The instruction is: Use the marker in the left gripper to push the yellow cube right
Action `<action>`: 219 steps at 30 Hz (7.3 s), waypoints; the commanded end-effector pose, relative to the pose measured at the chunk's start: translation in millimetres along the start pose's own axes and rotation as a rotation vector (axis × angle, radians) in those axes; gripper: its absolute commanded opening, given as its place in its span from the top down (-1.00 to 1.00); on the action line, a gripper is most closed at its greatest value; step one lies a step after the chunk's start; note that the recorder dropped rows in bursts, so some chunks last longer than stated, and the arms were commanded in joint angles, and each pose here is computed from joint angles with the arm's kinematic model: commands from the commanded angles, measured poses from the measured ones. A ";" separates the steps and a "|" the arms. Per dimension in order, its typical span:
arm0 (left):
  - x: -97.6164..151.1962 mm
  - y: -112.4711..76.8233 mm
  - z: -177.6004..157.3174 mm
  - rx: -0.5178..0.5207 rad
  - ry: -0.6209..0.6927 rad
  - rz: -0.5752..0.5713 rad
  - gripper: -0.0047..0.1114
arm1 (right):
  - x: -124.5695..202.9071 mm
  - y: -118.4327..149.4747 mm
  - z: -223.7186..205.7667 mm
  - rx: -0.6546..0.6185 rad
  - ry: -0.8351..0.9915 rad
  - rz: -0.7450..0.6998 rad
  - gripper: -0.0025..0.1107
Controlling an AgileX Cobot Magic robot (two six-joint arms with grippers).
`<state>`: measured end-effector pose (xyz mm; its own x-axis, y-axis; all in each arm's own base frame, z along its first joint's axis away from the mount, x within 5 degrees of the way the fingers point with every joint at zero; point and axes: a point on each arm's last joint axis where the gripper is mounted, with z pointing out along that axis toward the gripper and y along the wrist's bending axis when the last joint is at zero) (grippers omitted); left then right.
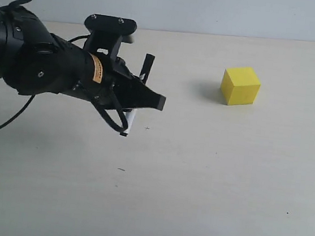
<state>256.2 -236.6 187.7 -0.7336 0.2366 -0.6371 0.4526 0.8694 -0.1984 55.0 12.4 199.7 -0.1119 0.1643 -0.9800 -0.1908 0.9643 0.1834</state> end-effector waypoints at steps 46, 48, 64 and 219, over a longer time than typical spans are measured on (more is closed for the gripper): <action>-20.0 -3.0 98.3 -0.173 0.499 -0.374 0.92 | 0.4 -0.4 -0.1 0.003 -0.011 -0.007 0.96; -18.2 -2.6 97.2 -0.185 0.520 -0.383 0.92 | 0.4 -0.4 -0.1 0.003 -0.011 -0.007 0.96; 0.4 1.3 97.9 -0.226 0.585 -0.405 0.92 | 0.4 -0.4 -0.1 0.003 -0.011 -0.007 0.96; 197.3 107.7 -206.7 -0.395 -0.782 -0.047 0.92 | 0.4 -0.4 -0.1 0.003 -0.011 -0.007 0.96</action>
<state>55.8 -7.1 195.6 -0.1229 -0.0355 -0.9918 0.1218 0.9913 -0.0506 55.0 12.4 199.7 -0.1119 0.1643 -0.9800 -0.1908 0.9643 0.1834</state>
